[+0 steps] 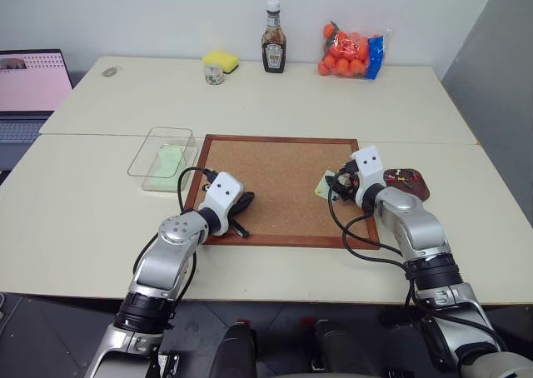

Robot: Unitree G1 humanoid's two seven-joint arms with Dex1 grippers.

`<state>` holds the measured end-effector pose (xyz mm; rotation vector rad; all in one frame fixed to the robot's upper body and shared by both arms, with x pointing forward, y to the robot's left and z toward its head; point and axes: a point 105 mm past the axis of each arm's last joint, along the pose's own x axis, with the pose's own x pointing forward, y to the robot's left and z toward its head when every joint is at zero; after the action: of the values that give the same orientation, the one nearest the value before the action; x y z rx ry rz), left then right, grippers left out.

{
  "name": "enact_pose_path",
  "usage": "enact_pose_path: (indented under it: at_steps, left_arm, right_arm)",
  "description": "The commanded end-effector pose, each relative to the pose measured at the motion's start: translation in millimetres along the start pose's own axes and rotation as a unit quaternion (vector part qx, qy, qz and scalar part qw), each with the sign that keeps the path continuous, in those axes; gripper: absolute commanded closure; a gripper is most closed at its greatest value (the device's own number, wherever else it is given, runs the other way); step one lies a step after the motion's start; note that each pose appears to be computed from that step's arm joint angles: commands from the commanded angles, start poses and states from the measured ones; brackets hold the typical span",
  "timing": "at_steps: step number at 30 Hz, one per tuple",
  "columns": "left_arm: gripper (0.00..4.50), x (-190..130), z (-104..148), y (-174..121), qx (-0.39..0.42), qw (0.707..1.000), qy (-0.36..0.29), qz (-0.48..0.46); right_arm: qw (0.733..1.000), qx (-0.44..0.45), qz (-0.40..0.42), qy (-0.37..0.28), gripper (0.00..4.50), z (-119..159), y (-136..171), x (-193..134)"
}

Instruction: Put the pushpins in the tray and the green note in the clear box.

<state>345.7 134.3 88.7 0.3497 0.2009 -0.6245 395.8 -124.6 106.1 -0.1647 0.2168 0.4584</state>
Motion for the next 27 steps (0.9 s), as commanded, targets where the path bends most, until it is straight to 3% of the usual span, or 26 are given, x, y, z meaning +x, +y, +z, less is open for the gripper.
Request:
enact_pose_path:
  at_steps: [1, 13, 20, 27]
  left_arm:
    - [4.50, 0, -14, -3, -0.006, 1.000, 0.028, 0.002]
    - [4.50, -2, -15, -2, -0.003, 1.000, 0.030, 0.001]
    - [4.50, -2, -15, -2, -0.003, 1.000, 0.030, 0.000]
    - [4.50, -3, -18, -1, -0.002, 0.999, 0.036, 0.001]
  right_arm:
    - [0.999, -0.015, -0.001, -0.028, 2.10, 16, -1, 0]
    - [0.999, -0.023, -0.007, -0.028, 4.36, 16, -4, -1]
    - [0.999, -0.018, -0.006, -0.046, 4.44, 25, -2, -6]
    - [0.994, 0.021, -0.023, -0.105, 4.44, 49, -6, -17]
